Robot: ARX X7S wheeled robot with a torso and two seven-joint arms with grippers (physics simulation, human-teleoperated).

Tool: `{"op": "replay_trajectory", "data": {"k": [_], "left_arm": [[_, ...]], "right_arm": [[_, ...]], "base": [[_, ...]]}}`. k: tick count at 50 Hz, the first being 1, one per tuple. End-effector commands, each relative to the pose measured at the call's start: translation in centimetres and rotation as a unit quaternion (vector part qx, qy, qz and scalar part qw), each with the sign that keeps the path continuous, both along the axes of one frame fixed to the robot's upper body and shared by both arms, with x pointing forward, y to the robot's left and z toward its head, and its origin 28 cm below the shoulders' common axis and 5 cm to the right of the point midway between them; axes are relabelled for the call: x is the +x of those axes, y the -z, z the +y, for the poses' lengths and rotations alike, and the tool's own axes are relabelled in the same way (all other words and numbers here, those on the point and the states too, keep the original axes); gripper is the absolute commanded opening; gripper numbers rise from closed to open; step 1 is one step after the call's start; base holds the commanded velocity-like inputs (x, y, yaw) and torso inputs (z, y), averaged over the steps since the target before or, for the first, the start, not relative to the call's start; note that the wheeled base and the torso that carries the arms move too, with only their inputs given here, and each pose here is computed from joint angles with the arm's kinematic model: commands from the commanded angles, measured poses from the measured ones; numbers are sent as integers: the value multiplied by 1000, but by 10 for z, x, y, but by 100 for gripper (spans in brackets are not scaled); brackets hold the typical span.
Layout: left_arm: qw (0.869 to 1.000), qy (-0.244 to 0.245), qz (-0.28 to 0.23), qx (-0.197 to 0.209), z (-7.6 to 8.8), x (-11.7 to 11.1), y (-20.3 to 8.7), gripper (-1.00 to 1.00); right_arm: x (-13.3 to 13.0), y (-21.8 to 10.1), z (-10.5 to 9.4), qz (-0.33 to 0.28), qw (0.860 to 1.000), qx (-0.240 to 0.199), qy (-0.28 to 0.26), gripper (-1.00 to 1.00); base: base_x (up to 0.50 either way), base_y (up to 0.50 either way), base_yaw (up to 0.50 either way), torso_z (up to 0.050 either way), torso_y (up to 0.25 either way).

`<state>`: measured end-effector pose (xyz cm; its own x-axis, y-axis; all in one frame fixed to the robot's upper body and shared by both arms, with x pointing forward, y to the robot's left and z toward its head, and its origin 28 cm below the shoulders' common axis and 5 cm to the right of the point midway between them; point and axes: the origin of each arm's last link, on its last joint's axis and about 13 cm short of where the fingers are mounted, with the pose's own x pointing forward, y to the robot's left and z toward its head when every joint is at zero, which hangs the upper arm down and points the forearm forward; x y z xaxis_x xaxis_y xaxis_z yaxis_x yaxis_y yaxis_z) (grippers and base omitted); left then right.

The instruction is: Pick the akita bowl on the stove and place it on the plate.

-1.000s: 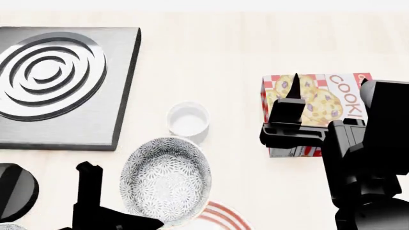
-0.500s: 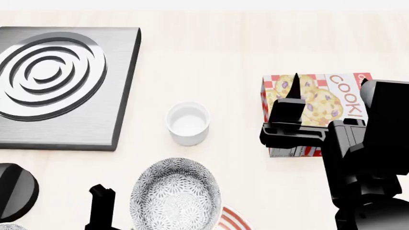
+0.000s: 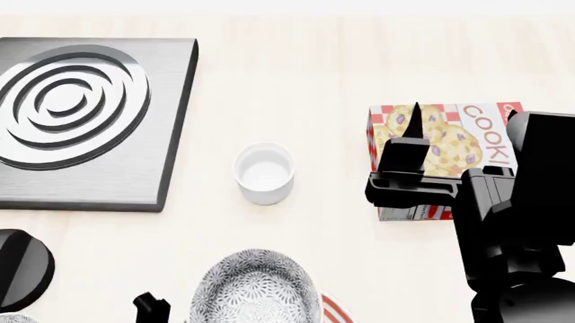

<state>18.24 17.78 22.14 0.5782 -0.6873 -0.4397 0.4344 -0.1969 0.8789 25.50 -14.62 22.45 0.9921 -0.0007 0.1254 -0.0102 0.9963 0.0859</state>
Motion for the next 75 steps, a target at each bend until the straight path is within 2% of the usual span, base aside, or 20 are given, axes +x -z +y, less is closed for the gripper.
{"op": "replay_trajectory", "data": {"k": [1,38,75], "left_arm": [[1000,0,-21,-13,-2,0,-1,-100],[1000,-13,-6,-28,-5,4,21,-100],[999,-14,20,-23,-7,0,48,-100]], "right_arm": [[0,0,0,0,1000,1,0,100],[1,0,0,0,1000,-1,0,100],[1,1,0,1,1000,-1,0,100]], "base": [[0,0,0,0,0],[0,0,0,0,0],[0,0,0,0,0]]}}
